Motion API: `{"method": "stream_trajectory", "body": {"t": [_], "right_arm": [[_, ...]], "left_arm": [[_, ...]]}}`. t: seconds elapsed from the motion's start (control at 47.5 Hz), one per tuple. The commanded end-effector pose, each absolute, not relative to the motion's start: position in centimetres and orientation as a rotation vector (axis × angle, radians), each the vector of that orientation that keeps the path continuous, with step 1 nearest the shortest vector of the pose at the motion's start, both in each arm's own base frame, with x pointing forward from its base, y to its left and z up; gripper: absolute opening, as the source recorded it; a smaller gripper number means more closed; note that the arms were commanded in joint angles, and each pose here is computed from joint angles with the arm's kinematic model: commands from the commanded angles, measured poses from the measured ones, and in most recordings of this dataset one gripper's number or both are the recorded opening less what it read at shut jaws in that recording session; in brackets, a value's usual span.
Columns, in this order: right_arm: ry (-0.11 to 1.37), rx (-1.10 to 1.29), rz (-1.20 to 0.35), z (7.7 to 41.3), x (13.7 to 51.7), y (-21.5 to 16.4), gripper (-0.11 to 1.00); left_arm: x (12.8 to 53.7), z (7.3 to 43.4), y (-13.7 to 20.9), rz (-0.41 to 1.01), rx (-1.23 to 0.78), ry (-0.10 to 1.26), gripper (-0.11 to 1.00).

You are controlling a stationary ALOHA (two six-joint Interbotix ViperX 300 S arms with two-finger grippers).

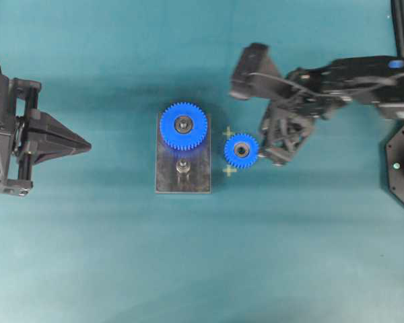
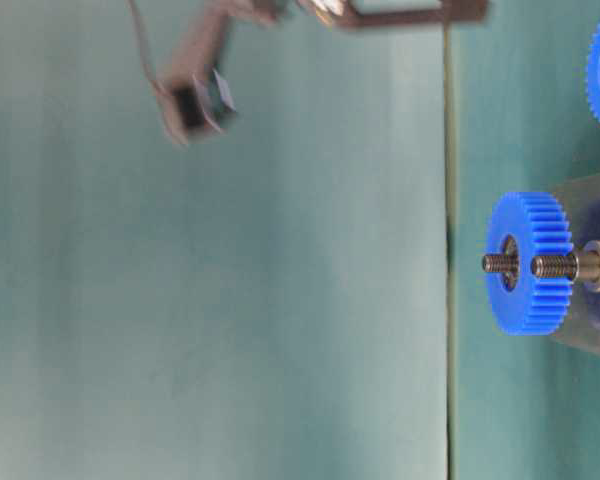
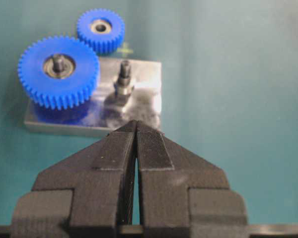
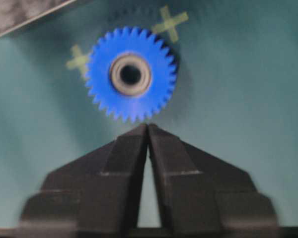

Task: Fit the small gear onto the shaft.
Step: 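Lower the right gripper and grasp the small blue gear by its bore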

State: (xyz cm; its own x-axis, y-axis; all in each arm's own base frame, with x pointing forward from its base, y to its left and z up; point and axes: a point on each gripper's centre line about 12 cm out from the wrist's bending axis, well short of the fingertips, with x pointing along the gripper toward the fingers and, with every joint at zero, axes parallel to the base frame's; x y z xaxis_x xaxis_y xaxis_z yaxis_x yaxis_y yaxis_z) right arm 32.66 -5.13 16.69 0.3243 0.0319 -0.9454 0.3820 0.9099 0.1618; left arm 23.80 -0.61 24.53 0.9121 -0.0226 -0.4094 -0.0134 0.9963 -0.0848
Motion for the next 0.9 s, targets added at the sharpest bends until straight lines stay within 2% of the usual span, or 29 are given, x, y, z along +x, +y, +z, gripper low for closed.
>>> {"method": "stream_trajectory", "body": {"t": [0.0, 0.126, 0.21, 0.442, 0.883], "right_arm": [[1.215, 0.403, -0.253, 16.9, 33.7, -5.9, 0.32], [1.263, 0.399, -0.261, 15.5, 34.3, -6.3, 0.71], [1.278, 0.387, -0.266, 14.8, 34.6, -6.4, 0.90], [1.324, 0.380, -0.273, 13.0, 34.9, -6.8, 0.87], [1.348, 0.375, -0.266, 12.0, 35.9, -6.5, 0.87]], "left_arm": [[24.2, 25.6, -0.7, -0.009, -0.085, 0.391, 0.00], [24.2, 25.6, -0.7, -0.011, -0.085, 0.392, 0.00], [24.1, 25.4, -0.8, -0.014, -0.084, 0.395, 0.00], [24.1, 25.1, -0.8, -0.012, -0.088, 0.406, 0.00], [24.3, 24.7, -0.9, -0.011, -0.105, 0.423, 0.00]]}}
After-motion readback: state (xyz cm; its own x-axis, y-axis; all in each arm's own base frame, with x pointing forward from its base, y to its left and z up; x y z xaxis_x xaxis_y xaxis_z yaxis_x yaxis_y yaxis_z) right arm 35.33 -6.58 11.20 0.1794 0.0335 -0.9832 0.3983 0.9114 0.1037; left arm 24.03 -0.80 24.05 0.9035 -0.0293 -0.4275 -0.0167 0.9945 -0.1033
